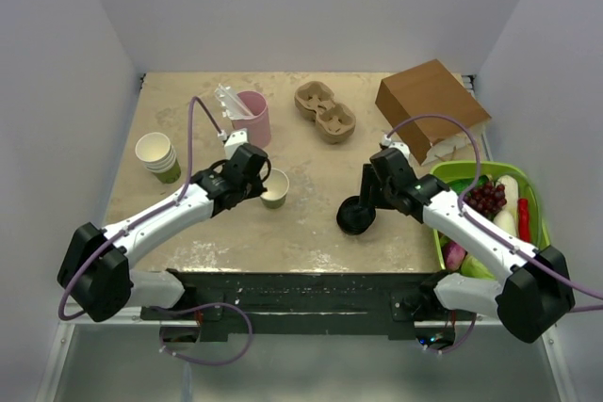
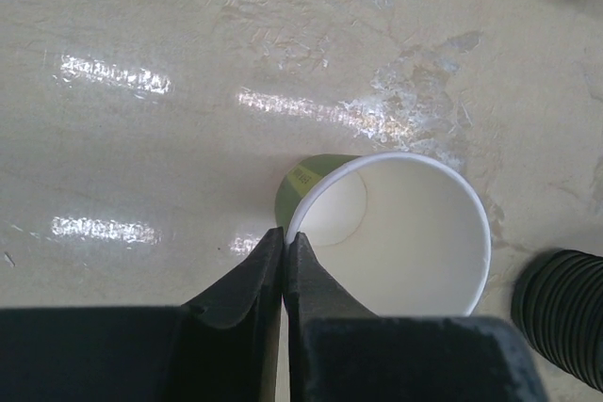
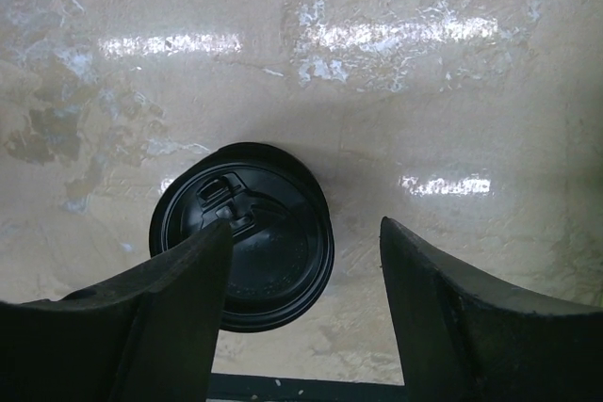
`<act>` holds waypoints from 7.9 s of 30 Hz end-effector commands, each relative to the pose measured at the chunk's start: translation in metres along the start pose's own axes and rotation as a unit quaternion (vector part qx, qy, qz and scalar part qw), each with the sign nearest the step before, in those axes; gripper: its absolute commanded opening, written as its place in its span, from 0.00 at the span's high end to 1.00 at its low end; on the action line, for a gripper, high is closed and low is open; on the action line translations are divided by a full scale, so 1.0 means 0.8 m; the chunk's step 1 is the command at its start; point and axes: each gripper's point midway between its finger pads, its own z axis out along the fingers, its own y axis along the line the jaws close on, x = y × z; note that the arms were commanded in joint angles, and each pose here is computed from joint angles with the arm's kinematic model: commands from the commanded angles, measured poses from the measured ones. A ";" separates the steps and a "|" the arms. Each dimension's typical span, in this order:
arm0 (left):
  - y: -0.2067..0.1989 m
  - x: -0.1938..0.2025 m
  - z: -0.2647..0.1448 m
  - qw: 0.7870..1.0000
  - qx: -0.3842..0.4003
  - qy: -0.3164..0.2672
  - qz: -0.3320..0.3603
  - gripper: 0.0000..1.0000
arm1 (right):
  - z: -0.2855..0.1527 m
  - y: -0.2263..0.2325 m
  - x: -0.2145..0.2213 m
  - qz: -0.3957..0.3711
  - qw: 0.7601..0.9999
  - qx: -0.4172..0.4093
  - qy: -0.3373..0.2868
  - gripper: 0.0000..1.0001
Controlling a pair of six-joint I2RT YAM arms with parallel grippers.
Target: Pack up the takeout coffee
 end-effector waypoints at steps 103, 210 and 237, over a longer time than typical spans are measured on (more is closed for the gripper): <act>-0.239 0.012 -0.126 0.913 0.400 0.043 0.063 1.00 | -0.153 0.097 -0.084 -0.118 0.934 -0.293 -0.165 0.88; -0.028 -0.054 -0.153 0.946 0.304 -0.078 -0.079 0.01 | -0.075 0.339 -0.056 -0.067 0.873 -0.482 -0.030 0.79; -0.002 -0.017 -0.048 0.974 0.197 -0.047 -0.105 0.00 | -0.011 0.307 -0.057 -0.031 0.919 -0.393 -0.018 0.55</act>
